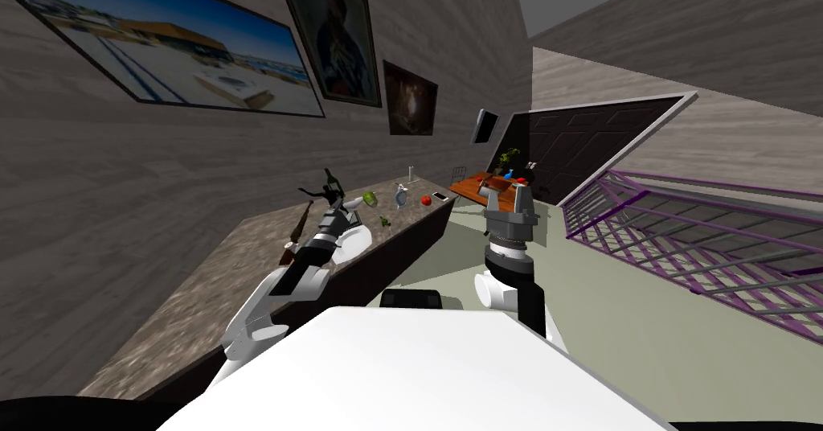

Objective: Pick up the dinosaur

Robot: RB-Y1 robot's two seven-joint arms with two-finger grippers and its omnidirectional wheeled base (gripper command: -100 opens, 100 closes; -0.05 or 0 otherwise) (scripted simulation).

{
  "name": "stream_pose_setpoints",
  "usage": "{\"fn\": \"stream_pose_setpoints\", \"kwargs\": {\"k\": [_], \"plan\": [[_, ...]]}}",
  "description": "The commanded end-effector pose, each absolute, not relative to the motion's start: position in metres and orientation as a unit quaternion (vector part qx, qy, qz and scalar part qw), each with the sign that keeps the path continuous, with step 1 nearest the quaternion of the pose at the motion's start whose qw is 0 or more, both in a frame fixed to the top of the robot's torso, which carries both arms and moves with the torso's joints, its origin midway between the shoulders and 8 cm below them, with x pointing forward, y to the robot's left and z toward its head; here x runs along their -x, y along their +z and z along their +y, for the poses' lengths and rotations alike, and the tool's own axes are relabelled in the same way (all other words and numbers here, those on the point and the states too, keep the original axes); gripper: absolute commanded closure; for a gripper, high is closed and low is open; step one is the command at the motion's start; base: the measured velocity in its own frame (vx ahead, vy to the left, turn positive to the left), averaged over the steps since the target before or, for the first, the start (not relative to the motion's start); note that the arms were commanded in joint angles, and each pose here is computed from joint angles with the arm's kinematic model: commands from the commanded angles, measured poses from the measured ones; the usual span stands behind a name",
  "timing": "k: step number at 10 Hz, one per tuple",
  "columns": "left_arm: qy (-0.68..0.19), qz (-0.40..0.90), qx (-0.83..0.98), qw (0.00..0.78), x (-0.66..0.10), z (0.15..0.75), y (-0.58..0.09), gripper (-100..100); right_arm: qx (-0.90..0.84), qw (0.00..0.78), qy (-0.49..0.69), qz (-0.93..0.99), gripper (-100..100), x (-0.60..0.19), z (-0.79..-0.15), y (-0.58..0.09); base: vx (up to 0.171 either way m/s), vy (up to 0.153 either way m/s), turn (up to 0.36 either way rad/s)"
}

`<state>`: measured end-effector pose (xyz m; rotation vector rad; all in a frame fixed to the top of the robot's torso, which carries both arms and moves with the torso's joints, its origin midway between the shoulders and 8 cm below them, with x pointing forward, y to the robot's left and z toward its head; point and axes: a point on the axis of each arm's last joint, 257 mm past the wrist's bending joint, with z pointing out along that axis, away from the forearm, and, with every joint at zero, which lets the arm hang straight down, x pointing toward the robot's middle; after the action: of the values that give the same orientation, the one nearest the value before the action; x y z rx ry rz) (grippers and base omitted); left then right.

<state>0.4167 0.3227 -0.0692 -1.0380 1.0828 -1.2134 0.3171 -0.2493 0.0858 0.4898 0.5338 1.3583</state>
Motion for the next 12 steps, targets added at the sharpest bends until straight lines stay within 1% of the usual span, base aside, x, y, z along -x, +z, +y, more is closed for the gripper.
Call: {"fn": "stream_pose_setpoints", "kwargs": {"k": [1,8,12], "plan": [[-0.511,0.464,0.450,0.567,-0.418,0.325,-0.073,-100,-0.221,0.718,0.614,0.241,0,-0.317,-0.249,0.086,-0.014,0.018,0.021],[-0.467,0.479,0.510,0.541,-0.427,0.355,-0.097,-100,-0.221,0.718,0.614,0.241,0,-0.317,-0.249,0.086,-0.029,0.040,-0.167],[-0.439,0.486,0.545,0.524,-0.429,0.368,-0.115,-100,-0.221,0.718,0.614,0.241,0,-0.317,-0.249,0.086,-0.022,0.033,-0.127]]}}
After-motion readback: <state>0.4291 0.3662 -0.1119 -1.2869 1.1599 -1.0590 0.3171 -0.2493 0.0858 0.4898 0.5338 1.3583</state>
